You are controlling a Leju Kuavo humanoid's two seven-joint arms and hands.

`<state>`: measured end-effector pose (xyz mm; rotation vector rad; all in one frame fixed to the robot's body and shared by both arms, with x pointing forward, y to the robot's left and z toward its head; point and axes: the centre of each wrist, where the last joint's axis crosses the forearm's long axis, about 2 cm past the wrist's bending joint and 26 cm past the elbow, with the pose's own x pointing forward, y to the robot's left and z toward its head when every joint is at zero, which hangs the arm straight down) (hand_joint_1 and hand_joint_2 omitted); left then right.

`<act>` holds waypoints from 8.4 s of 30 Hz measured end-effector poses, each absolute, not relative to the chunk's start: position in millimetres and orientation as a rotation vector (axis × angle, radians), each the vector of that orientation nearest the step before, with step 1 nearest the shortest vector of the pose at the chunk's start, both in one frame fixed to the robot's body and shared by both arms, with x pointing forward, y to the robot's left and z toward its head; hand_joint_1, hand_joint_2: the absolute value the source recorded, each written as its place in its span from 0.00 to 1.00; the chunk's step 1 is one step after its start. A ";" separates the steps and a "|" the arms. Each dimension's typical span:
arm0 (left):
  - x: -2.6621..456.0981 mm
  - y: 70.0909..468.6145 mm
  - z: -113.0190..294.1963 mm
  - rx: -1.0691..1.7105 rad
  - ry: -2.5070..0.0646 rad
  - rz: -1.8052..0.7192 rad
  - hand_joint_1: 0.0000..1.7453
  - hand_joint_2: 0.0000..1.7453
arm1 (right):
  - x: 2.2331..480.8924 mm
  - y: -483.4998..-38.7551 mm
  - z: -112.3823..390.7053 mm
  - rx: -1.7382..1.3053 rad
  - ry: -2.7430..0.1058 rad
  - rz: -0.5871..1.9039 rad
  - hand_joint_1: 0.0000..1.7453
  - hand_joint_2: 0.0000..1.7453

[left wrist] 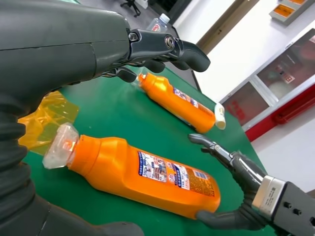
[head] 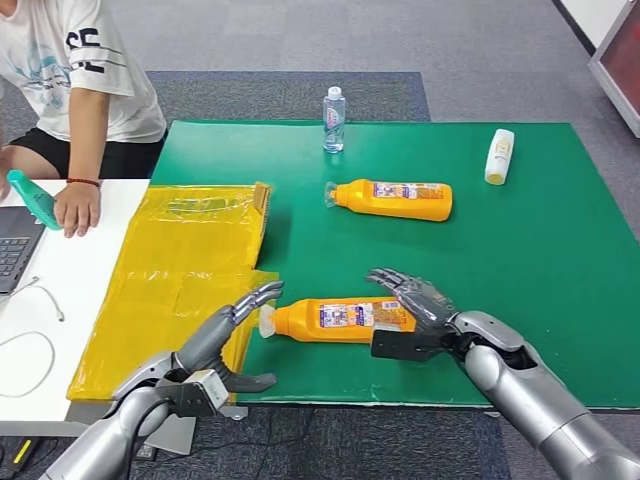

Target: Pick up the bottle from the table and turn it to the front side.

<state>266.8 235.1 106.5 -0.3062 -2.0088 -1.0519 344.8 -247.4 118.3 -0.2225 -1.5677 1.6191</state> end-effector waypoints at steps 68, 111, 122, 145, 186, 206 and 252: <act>274.7 226.2 100.6 -0.365 -1.985 -1.042 0.00 1.00 | 362.6 -197.6 118.4 -0.234 -1.384 1.863 0.00 1.00; 282.2 232.0 104.7 -0.357 -1.998 -1.046 0.00 1.00 | 364.8 -199.8 107.9 -0.150 -1.427 1.741 1.00 1.00; 261.8 241.1 95.8 -0.355 -1.977 -1.037 0.00 1.00 | 341.8 -249.9 77.8 -0.074 -1.596 1.146 1.00 1.00; 261.0 265.2 82.5 -0.503 -1.888 -0.935 0.00 1.00 | 298.1 -289.2 68.8 0.493 -1.821 0.542 1.00 1.00; 296.2 238.0 111.5 -1.052 -1.888 -0.734 0.00 1.00 | 297.0 -191.0 102.4 0.421 -1.910 1.010 1.00 1.00; 303.8 232.5 121.7 -1.103 -1.917 -0.713 0.00 1.00 | 287.7 -183.9 115.1 0.798 -1.987 0.752 1.00 1.00; 339.3 223.0 102.4 -1.299 -1.673 -0.657 0.00 1.00 | 297.6 -161.6 120.8 0.268 -2.096 0.979 1.00 1.00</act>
